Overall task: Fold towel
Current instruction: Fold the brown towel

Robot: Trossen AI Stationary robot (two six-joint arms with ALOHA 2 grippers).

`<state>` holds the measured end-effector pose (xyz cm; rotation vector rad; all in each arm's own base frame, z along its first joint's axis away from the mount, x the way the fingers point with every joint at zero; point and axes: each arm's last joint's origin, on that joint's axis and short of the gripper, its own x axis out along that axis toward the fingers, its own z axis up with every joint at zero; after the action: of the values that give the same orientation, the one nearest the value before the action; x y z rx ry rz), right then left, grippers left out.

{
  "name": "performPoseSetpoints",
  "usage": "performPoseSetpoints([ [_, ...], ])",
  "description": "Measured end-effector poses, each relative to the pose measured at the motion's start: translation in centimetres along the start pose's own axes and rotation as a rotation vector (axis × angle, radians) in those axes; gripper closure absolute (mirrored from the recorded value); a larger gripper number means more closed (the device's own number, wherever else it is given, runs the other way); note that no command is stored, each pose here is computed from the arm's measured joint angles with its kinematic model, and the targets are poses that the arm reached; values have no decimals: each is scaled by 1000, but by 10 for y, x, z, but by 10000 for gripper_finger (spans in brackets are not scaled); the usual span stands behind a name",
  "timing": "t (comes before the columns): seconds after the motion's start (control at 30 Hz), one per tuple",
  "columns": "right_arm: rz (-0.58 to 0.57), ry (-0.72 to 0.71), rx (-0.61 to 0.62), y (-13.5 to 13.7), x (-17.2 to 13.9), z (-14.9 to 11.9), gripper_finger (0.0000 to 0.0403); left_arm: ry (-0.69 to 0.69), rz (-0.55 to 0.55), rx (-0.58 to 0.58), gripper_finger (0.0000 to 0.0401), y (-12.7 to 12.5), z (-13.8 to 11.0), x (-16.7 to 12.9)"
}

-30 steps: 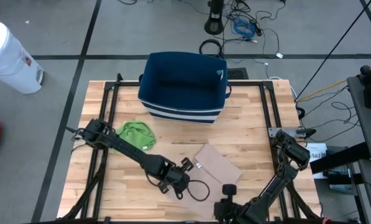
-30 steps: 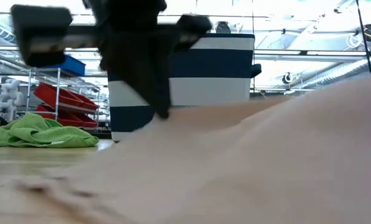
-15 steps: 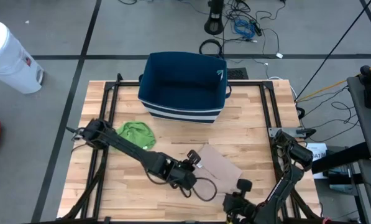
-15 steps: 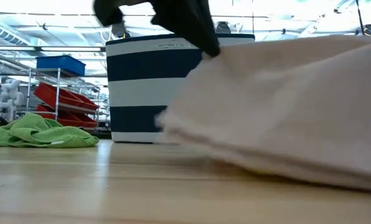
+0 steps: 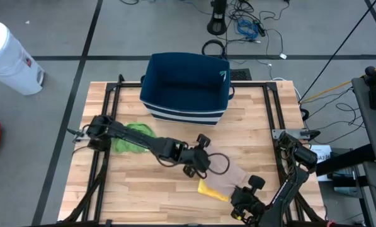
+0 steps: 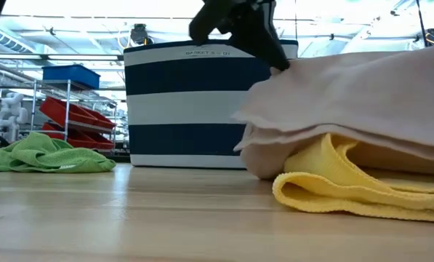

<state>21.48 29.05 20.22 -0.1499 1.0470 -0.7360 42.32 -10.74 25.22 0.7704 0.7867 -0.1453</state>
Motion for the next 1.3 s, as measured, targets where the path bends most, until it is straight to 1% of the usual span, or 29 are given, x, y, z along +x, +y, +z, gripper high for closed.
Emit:
performPoseSetpoints([
  [0.2, 1, 8, 0, -2, 0, 3, 403, -75, 1, -48, 401, 13, 0, 4],
  [0.27, -2, 33, 0, -2, 2, 4, 403, -87, 2, -72, 401, 17, -1, 5],
  [0.43, -19, 81, -17, -2, 8, 4, 403, -58, -7, -98, 401, 21, -7, 8],
  [0.5, -22, 75, -14, -2, 8, 4, 403, -30, -23, -107, 401, 21, -11, 8],
  [0.63, -10, -12, -4, -2, 3, -1, 403, 15, -53, -115, 401, 18, -15, 8],
  [0.77, -2, -134, -34, -1, -2, -5, 403, -8, -86, -115, 401, 19, -15, 9],
  [0.93, -3, -272, -118, -1, -7, -7, 403, -24, -98, -130, 401, 22, -17, 10],
  [1.13, 15, -355, -243, 5, -8, -5, 399, -39, -125, -130, 401, 22, -16, 10],
  [1.3, 20, -377, -342, 10, -6, -1, 395, -42, -130, -131, 401, 22, -17, 10],
])
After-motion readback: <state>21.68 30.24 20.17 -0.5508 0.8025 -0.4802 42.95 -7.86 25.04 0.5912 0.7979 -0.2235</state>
